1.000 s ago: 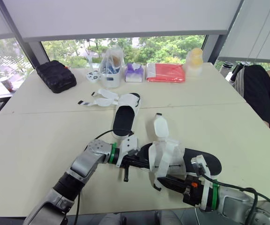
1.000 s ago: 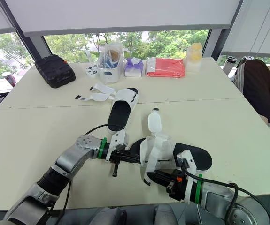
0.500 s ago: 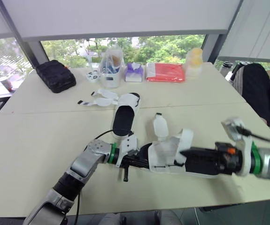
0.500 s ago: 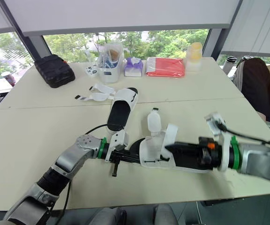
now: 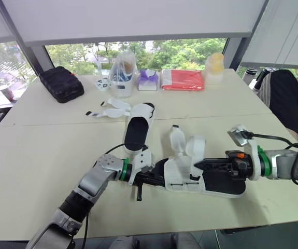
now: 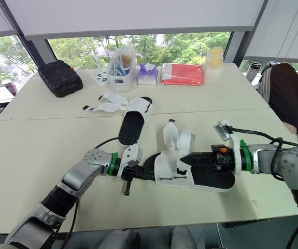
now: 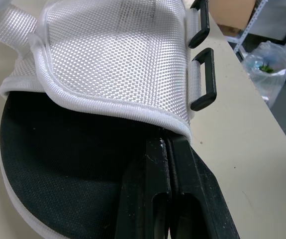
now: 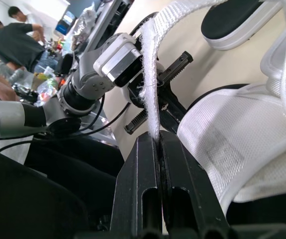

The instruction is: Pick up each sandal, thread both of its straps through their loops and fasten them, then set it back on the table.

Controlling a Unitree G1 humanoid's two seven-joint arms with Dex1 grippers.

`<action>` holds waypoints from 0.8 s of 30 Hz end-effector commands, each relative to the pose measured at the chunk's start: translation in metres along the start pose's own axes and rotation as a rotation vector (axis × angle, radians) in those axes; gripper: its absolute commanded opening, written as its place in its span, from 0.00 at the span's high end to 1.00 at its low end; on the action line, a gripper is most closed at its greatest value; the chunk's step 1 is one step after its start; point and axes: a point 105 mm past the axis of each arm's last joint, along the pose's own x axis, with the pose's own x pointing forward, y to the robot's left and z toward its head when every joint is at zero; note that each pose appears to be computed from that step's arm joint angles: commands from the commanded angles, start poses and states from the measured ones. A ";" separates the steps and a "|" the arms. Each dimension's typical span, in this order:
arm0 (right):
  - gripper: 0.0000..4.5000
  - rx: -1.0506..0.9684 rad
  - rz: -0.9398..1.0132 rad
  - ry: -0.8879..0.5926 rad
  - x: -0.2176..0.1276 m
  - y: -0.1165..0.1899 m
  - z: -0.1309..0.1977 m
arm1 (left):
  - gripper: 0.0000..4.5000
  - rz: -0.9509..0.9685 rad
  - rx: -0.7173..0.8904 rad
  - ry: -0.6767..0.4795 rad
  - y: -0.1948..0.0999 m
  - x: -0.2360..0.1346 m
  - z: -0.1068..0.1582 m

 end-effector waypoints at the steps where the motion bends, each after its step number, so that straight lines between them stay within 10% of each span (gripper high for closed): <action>1: 0.99 -0.024 -0.001 0.016 0.002 -0.003 0.001 | 1.00 0.024 -0.010 0.030 0.000 0.002 -0.008; 24: 0.99 -0.147 -0.130 0.180 0.008 -0.029 -0.035 | 1.00 0.030 -0.020 0.025 0.000 0.004 -0.008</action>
